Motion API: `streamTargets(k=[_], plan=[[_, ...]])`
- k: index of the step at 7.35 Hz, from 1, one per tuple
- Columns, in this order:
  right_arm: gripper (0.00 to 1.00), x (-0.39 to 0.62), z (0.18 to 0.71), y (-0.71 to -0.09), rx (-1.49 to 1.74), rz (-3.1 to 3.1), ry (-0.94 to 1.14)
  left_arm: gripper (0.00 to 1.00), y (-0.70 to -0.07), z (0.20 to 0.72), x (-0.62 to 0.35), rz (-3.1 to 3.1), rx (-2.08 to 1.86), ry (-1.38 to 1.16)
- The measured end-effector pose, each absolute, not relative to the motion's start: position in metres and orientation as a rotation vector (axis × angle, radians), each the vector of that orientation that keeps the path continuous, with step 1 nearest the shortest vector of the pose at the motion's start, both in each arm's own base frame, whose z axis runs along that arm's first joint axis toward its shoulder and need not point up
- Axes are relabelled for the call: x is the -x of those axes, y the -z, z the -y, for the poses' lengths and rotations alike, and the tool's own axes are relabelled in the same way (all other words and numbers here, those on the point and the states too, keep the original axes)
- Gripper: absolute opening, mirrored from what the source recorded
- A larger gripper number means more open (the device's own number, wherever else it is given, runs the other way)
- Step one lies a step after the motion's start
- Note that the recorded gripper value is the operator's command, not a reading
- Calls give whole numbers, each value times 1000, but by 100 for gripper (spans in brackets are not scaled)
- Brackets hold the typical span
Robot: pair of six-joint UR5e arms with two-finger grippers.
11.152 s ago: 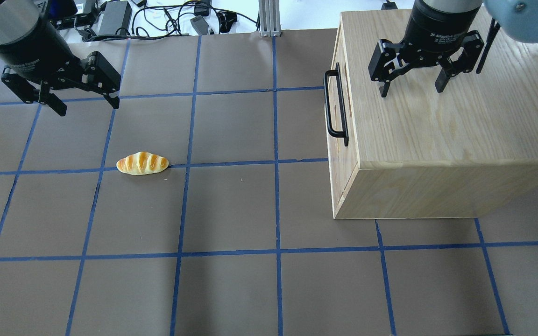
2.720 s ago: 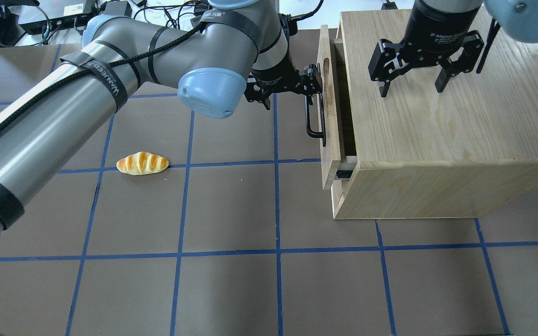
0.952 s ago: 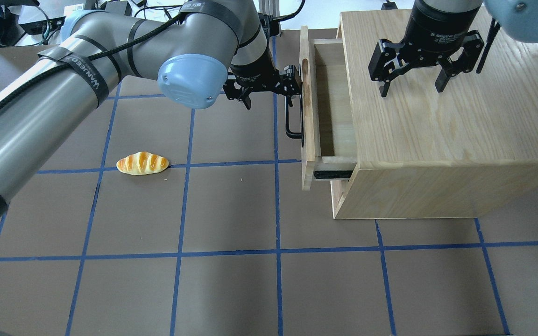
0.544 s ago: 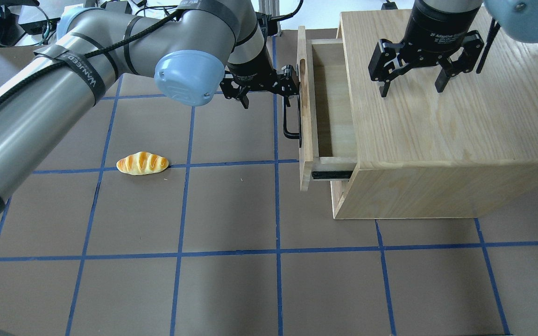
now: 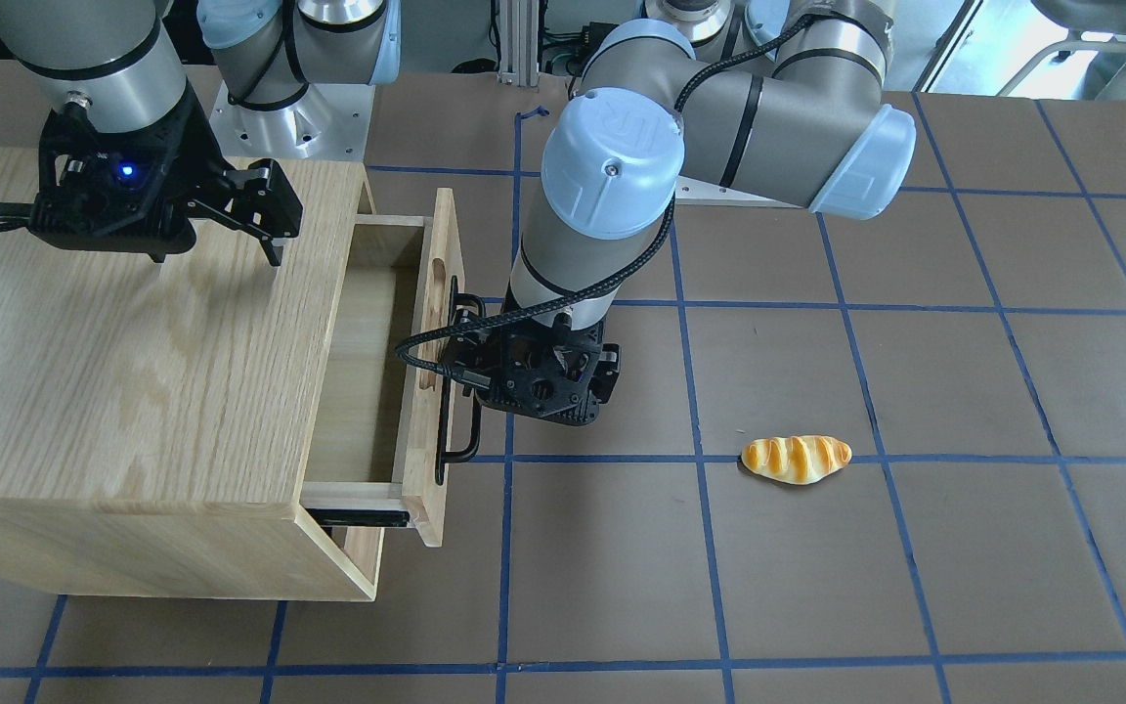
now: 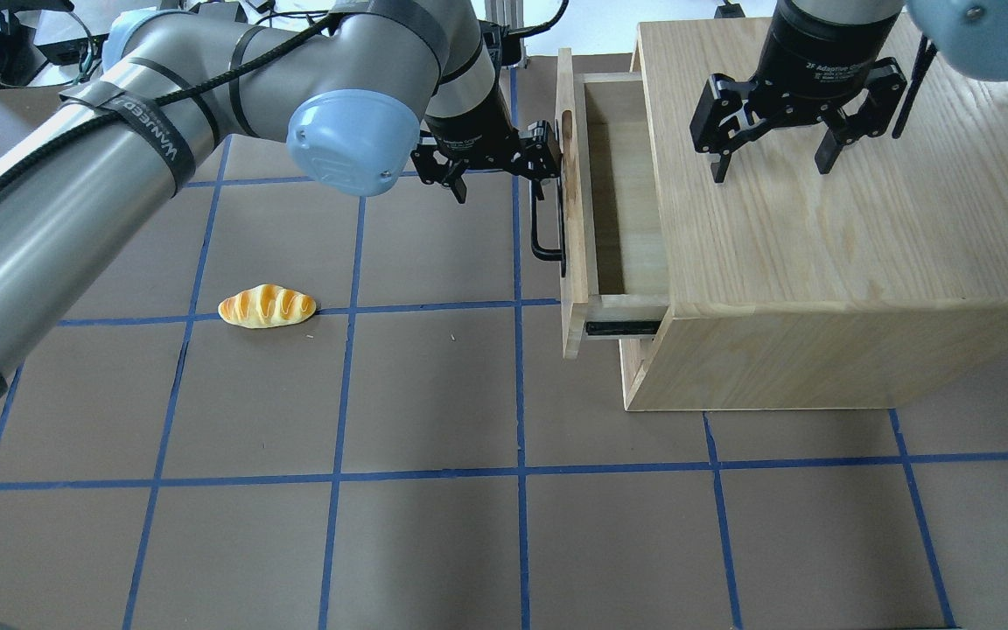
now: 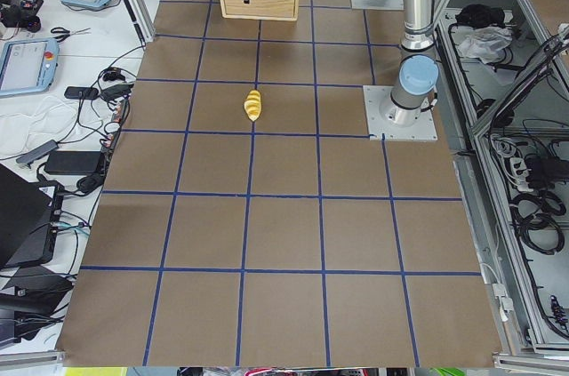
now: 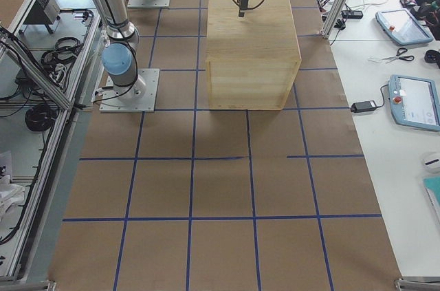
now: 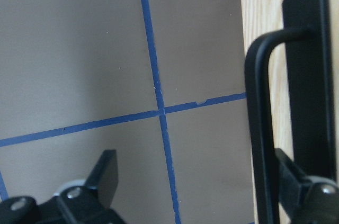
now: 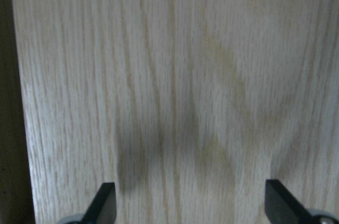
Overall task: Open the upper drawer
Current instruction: 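Keep pulling the drawer outward with the left gripper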
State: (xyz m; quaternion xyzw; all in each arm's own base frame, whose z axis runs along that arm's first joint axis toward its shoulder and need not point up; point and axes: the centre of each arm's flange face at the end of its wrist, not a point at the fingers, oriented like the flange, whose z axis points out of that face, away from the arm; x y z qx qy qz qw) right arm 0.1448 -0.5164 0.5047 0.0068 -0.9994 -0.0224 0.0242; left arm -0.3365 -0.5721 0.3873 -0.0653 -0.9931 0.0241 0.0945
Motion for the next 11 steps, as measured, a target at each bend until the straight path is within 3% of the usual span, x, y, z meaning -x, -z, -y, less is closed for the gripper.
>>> streamTargets(k=[11], plan=[[100,-145,516,-505,-21,3092,69,100,-386,580,314,2961,212,-46]])
